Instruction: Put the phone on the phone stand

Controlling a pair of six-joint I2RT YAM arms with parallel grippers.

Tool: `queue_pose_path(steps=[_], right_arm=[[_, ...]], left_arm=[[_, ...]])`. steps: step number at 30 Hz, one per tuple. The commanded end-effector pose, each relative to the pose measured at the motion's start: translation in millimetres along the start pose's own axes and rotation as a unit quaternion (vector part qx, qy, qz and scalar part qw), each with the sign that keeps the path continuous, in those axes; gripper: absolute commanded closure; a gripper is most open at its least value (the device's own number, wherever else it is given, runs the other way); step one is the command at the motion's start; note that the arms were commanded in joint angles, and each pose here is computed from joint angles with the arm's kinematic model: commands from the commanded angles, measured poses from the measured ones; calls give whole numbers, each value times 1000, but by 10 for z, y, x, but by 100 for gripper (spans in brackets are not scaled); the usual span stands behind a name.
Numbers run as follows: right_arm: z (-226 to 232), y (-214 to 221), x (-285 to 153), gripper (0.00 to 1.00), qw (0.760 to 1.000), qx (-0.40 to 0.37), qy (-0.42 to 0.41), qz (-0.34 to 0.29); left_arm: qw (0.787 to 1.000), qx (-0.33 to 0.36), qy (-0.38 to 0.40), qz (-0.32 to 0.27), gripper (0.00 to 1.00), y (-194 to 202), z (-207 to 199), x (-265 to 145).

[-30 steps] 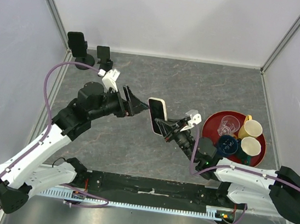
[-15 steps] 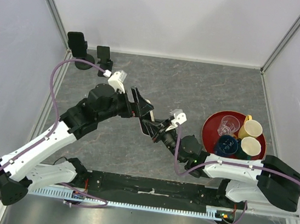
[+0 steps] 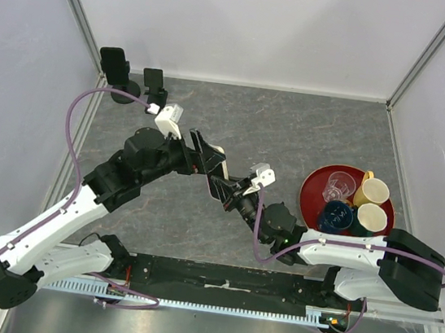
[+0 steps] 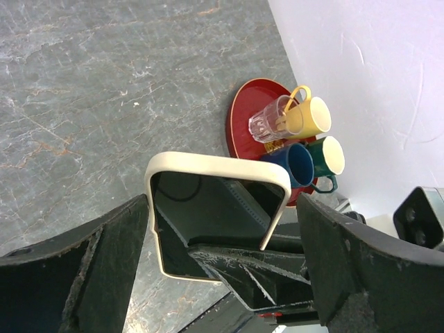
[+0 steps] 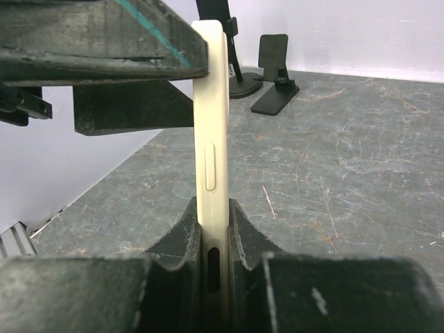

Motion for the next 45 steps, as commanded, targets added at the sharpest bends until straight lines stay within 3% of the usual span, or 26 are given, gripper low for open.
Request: queue_pose_path(steps=[1, 12, 19, 22, 26, 29, 30, 31, 33, 34, 35, 38, 41, 45], right_arm=[[157, -460, 84, 100, 996, 48, -11, -75], [249, -482, 102, 100, 996, 44, -21, -78], [255, -495, 101, 100, 996, 41, -22, -79], [253, -494, 110, 100, 996, 41, -21, -79], [286, -481, 117, 100, 996, 41, -30, -78], [309, -473, 125, 100, 996, 39, -38, -76], [309, -467, 131, 100, 996, 39, -38, -75], [315, -469, 136, 99, 996, 42, -36, -75], [297, -446, 156, 76, 996, 38, -33, -70], [299, -463, 175, 66, 996, 36, -35, -72], [304, -448, 190, 48, 997, 30, -39, -67], [247, -445, 290, 24, 996, 38, -54, -58], [22, -444, 438, 14, 996, 49, -54, -57], [-301, -384, 684, 7, 996, 35, -59, -53]], left_arm=[[998, 14, 46, -45, 11, -153, -149, -79], [997, 32, 64, -28, 11, -127, -209, -6], [998, 41, 46, -22, 6, -110, -154, 24], [997, 46, 51, -20, 9, -109, -165, 33], [996, 60, 67, -24, 23, -137, -224, 35], [993, 90, 73, -27, 46, -196, -263, 41], [993, 96, 64, -20, 65, -184, -235, 54], [992, 105, 60, -22, 76, -229, -249, 65], [993, 111, 39, -28, 98, -273, -206, 77], [991, 123, 36, -31, 98, -306, -205, 65], [990, 130, 16, -42, 98, -358, -153, 69], [985, 155, -22, -73, 98, -532, -59, 24], [975, 188, -60, -104, 98, -768, 88, -1], [957, 206, -145, -144, 98, -1198, 551, 41]])
Point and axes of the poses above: each gripper's point midway between its finger pads, its own x axis out along the fingers, its own z axis along the line the jaws close on, y = z × x, the point moved 4 cm from there along -x, back along the fingers, and after that the axes turned 1 degree about -x, right-handed, at the moved point
